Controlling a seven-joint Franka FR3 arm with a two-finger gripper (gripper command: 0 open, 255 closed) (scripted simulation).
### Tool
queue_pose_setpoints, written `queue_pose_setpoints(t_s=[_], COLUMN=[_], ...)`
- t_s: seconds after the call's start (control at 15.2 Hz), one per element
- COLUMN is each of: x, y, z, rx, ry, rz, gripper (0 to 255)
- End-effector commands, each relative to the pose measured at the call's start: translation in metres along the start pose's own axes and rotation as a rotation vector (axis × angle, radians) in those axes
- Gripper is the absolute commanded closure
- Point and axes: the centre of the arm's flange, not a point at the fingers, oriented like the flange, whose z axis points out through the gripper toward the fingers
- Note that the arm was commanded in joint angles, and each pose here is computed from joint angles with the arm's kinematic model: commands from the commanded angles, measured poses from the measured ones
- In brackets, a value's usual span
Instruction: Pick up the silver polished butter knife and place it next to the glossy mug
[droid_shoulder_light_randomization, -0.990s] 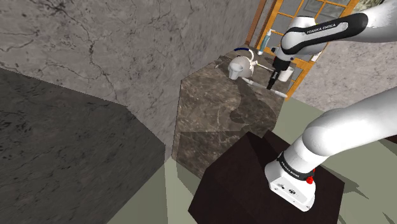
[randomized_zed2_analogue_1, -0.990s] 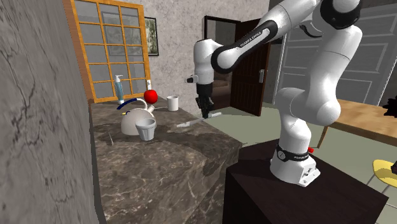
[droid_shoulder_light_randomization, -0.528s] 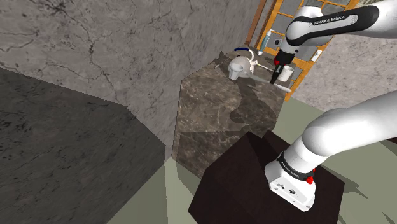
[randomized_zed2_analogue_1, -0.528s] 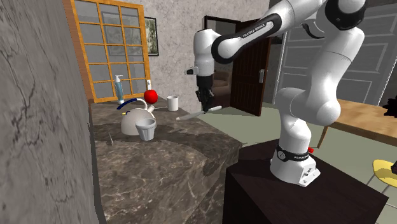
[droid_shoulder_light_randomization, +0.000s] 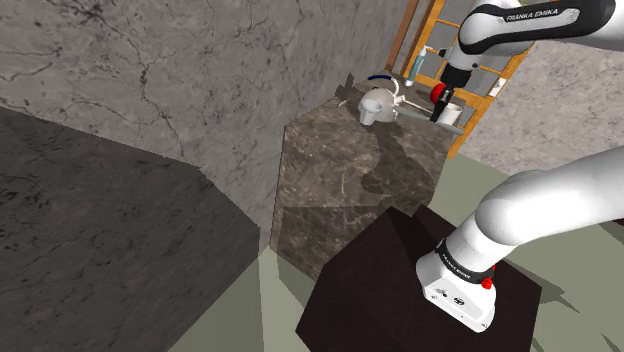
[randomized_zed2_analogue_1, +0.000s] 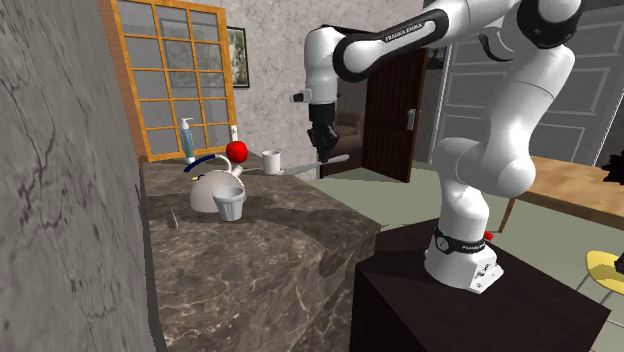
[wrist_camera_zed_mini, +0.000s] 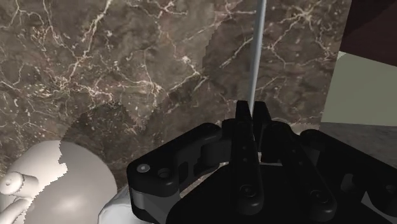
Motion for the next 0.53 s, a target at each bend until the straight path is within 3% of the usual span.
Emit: queue_pose_setpoints(t_s=[0.0, 0.46], x=[0.0, 0.007], y=[0.013, 0.105], z=[-0.004, -0.005], rx=[0.0, 0.0], ry=[0.0, 0.0], rz=[0.0, 0.0], gripper=[255, 255])
